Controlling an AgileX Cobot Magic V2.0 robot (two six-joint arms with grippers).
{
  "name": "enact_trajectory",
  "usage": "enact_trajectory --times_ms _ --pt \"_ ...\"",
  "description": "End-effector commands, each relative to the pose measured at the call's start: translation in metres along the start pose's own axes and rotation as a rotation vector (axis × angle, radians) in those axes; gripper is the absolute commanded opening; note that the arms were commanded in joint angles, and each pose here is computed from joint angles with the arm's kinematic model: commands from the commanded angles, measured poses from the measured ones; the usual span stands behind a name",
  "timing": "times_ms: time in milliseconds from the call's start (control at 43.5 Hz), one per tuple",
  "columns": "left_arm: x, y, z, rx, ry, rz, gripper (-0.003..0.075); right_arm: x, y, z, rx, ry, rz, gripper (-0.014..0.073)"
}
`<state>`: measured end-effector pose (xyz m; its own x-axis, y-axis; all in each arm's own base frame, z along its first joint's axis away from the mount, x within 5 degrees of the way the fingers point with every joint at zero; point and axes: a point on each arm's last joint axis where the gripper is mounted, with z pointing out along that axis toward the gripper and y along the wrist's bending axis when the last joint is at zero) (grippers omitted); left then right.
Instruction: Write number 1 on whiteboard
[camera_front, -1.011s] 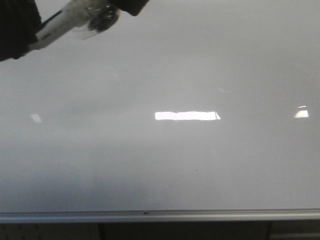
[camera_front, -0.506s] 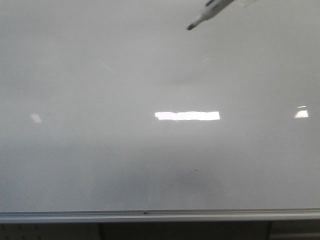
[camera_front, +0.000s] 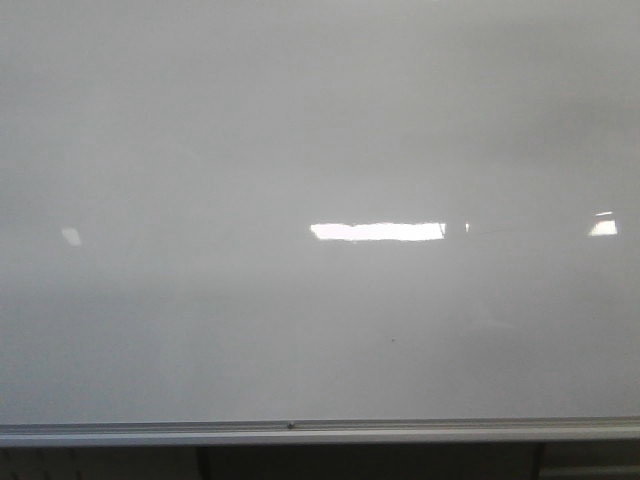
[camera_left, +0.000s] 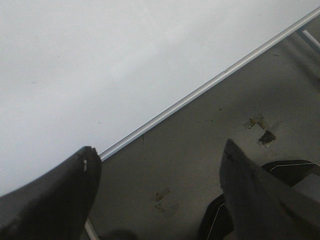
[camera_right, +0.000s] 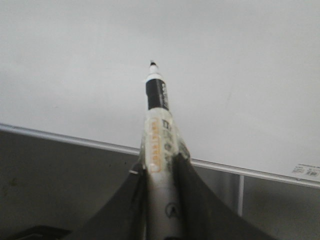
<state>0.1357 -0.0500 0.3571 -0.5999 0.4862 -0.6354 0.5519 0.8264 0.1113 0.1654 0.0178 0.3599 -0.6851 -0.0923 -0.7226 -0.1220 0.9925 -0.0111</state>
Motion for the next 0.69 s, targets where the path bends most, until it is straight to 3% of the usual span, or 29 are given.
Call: enact_trajectory --times_ms 0,184,414,666 --pt "-0.012 0.002 -0.008 -0.025 -0.117 -0.02 0.0493 0.002 -0.012 0.005 0.058 -0.168 0.052 -0.0059" --pt "-0.014 0.003 -0.008 -0.034 -0.139 -0.021 0.0493 0.006 -0.015 0.025 0.045 -0.205 0.118 -0.0059" --pt "-0.016 0.004 -0.008 -0.04 -0.155 -0.021 0.0493 -0.019 -0.019 0.036 0.057 -0.383 0.124 -0.0059" --pt "-0.016 0.004 -0.008 -0.042 -0.159 -0.021 0.0493 -0.043 -0.023 0.053 0.063 -0.432 0.126 -0.0059"
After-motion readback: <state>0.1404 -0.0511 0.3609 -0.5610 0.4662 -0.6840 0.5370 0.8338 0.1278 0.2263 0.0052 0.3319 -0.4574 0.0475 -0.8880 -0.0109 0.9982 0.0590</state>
